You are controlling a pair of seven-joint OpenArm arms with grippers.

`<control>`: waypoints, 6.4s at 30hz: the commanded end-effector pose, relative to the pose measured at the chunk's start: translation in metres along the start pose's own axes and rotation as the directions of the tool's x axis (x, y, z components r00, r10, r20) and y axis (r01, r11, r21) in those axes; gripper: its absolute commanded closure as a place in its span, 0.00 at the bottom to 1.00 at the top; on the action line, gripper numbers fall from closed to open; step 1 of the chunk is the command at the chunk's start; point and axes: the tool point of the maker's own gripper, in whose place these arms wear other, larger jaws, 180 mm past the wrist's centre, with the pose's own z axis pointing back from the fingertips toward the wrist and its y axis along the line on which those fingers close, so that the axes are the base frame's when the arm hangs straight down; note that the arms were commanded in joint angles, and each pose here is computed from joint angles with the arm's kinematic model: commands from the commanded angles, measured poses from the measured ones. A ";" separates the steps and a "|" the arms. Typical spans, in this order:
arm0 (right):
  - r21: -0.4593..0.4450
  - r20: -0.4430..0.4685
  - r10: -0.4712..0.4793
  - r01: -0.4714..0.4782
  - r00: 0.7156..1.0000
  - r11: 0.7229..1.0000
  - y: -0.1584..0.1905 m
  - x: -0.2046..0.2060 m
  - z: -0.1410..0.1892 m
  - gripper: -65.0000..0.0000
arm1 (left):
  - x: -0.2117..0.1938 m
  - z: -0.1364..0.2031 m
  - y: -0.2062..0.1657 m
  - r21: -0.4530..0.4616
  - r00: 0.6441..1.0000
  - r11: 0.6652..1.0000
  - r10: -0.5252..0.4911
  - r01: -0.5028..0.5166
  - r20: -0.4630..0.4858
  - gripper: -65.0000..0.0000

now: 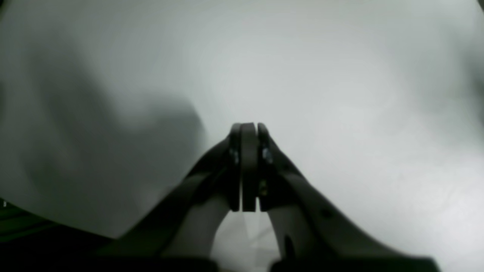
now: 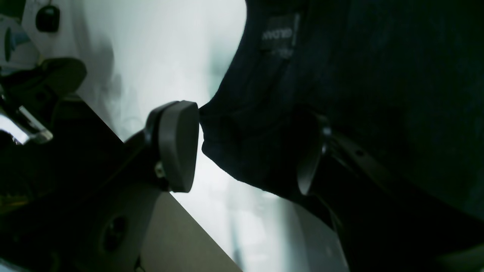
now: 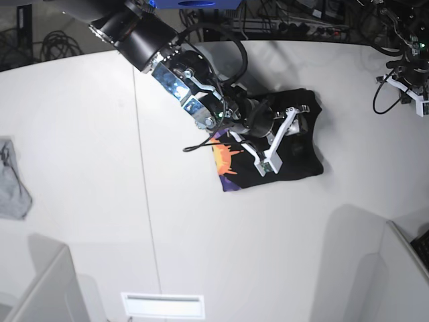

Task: Fold the T-shirt properly
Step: 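Open the right gripper and withdraw it from the folded shirt, then grasp the folded shirt edge with the left gripper and rotate it, then press and square the folded shirt with the left gripper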

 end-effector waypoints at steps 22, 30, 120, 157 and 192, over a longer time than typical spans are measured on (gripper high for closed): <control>-0.281 0.412 -0.082 0.212 0.907 0.936 -0.153 0.002 0.162 1.00 | 0.018 0.018 -0.088 -0.320 0.990 0.947 0.058 -0.013 0.130 1.00; -0.383 0.455 -0.135 0.330 0.880 0.863 -0.202 -0.031 0.207 1.00 | 0.023 0.017 -0.124 -0.418 0.986 0.908 0.092 -0.026 0.139 0.76; -0.542 0.556 -0.130 0.477 0.821 0.692 -0.281 -0.101 0.314 1.00 | 0.063 0.007 -0.445 -0.582 0.513 0.168 -0.699 0.795 0.499 1.00; -0.485 0.587 -0.235 0.569 0.775 0.664 -0.287 -0.119 0.289 1.00 | 0.037 0.022 -0.466 -0.197 -0.104 -0.423 -0.591 0.884 0.800 1.00; -0.514 0.560 -0.229 0.550 0.796 0.658 -0.286 -0.130 0.293 1.00 | 0.176 0.092 -0.441 -0.118 0.146 0.087 -0.480 0.989 0.865 0.33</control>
